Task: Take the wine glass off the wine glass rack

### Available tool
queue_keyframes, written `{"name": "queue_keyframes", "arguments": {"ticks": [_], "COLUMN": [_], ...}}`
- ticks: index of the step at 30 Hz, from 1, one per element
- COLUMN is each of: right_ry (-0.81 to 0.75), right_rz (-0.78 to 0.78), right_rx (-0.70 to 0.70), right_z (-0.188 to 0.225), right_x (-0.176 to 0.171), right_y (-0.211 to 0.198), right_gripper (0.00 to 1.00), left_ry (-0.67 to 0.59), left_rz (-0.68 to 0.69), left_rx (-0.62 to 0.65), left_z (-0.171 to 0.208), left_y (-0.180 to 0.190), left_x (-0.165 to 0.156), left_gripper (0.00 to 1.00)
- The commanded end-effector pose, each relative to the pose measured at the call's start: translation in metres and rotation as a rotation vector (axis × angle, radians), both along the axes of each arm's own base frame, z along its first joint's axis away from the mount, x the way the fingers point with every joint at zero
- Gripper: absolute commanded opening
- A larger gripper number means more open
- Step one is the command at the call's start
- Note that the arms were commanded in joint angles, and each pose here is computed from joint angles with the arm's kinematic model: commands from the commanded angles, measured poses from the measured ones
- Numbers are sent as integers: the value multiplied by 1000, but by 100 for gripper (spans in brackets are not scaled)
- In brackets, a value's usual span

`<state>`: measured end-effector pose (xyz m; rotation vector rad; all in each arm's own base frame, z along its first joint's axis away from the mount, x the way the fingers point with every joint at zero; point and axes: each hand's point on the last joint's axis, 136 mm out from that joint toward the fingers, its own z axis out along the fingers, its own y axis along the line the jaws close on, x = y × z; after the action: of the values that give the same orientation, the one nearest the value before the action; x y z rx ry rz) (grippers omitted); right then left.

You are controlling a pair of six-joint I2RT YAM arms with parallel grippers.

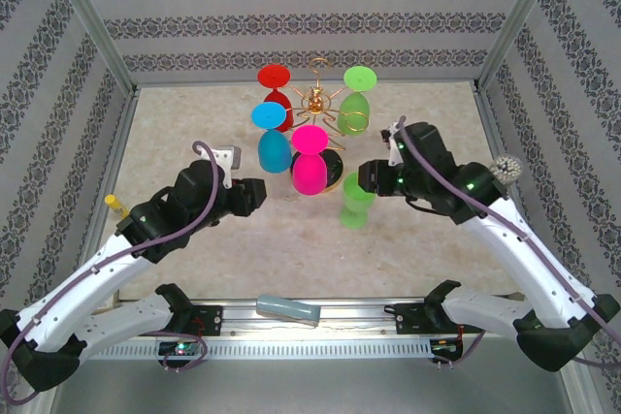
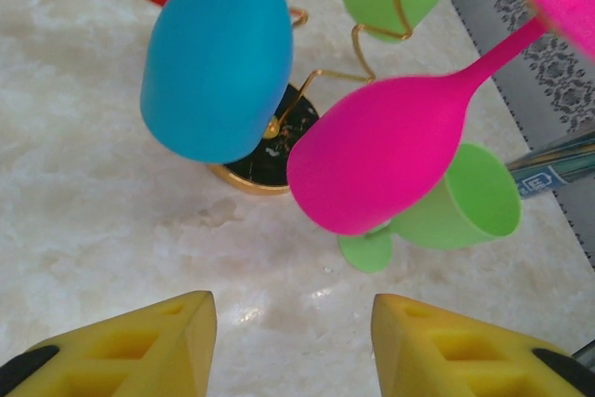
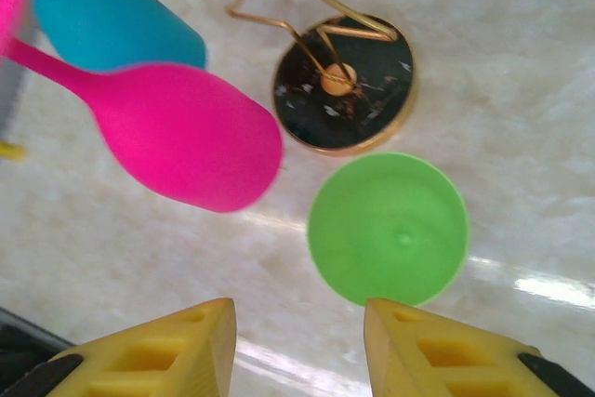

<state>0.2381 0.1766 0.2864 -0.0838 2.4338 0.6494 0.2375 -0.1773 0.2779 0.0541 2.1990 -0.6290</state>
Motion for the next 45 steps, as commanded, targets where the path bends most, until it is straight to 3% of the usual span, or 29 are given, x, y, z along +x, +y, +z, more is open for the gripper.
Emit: {"name": "queue_keyframes", "arguments": {"ticks": [1,6,11,17,25,31,38,45], "right_ry": [-22,-54,-94,-97,-101,-75,-39,-23], "right_rz": [17,34,56,126,193,217,260,213], "right_rx": [199,287,327,284,349,399,439,466], "right_z": [39,60,54,54,65,67,62,49], "right_x": [3,11,15,16,19,24,23,23], "right_y": [19,30,43,51,49,44,50,52], "right_gripper": [42,43,45,49,55,55,38,48], "left_ry": [-27,-18,-11,-56,-112,-30,58,62], "left_rz": [-22,-18,-55,12,118,140,156,130], "left_rx": [14,-33,-26,-58,-19,14,-5,6], "left_z": [23,39,37,49,83,74,49,50], "left_y": [3,-1,-10,-3,18,15,11,10], "left_x": [2,4,12,21,28,34,32,28], "left_gripper": [48,48,48,50,51,50,49,52]}}
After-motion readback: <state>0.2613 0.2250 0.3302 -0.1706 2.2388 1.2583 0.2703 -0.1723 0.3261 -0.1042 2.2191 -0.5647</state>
